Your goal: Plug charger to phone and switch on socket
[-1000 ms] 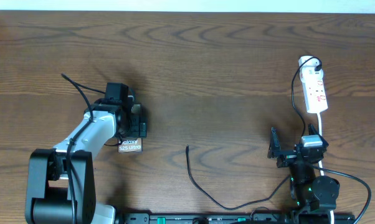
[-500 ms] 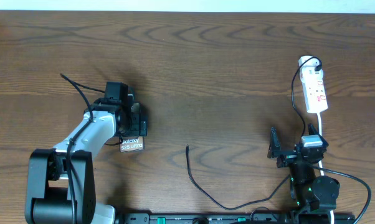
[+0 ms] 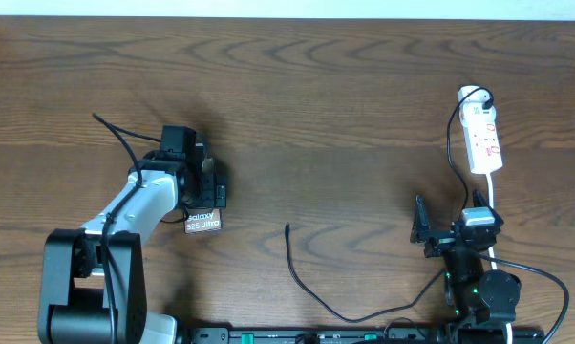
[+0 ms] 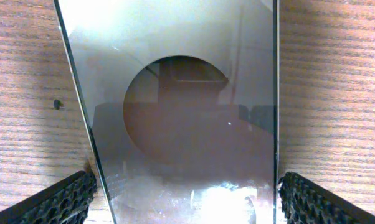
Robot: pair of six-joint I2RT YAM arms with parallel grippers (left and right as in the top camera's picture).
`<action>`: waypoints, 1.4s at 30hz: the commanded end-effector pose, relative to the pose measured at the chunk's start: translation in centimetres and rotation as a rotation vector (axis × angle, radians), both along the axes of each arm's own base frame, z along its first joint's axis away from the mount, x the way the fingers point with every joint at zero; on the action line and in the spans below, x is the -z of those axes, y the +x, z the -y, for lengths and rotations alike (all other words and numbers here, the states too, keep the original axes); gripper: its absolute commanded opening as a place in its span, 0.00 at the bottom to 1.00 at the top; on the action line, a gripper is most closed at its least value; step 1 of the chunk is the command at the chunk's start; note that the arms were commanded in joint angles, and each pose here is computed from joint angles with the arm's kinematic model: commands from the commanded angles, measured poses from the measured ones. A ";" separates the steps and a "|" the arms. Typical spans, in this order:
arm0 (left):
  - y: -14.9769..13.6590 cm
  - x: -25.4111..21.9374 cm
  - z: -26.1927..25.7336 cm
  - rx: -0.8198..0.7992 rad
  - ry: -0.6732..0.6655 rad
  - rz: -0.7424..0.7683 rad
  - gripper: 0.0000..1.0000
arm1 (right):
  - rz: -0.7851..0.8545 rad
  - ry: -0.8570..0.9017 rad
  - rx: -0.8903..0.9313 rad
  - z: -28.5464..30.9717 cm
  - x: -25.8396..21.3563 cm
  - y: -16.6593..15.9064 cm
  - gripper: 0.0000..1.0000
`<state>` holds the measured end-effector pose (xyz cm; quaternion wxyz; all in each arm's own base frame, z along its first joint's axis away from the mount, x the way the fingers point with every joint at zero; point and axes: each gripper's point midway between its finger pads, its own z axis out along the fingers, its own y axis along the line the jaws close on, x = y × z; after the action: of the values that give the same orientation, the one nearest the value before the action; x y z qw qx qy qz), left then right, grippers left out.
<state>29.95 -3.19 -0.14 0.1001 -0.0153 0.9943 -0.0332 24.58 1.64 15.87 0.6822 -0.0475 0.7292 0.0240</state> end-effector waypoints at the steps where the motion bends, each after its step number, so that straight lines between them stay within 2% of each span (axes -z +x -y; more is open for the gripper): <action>1: -0.6 0.4 0.7 0.006 -0.045 -0.020 0.96 | 0.002 -0.013 0.001 0.0 0.0 0.0 0.99; 12: 0.6 0.1 0.7 0.005 -0.045 0.028 0.96 | 0.002 -0.013 0.001 0.0 0.0 0.0 0.99; 18: 0.6 0.2 -0.6 -0.055 0.022 0.031 0.96 | 0.002 -0.013 0.001 0.0 0.0 0.0 0.99; 42: 0.1 1.3 -0.5 -0.074 0.019 -0.010 0.96 | 0.002 -0.013 0.001 0.0 0.0 0.0 0.99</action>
<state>31.09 -2.78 -0.15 0.1213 -0.0450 0.9913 -0.0240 24.58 1.64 15.85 0.6821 -0.0475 0.7293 0.0240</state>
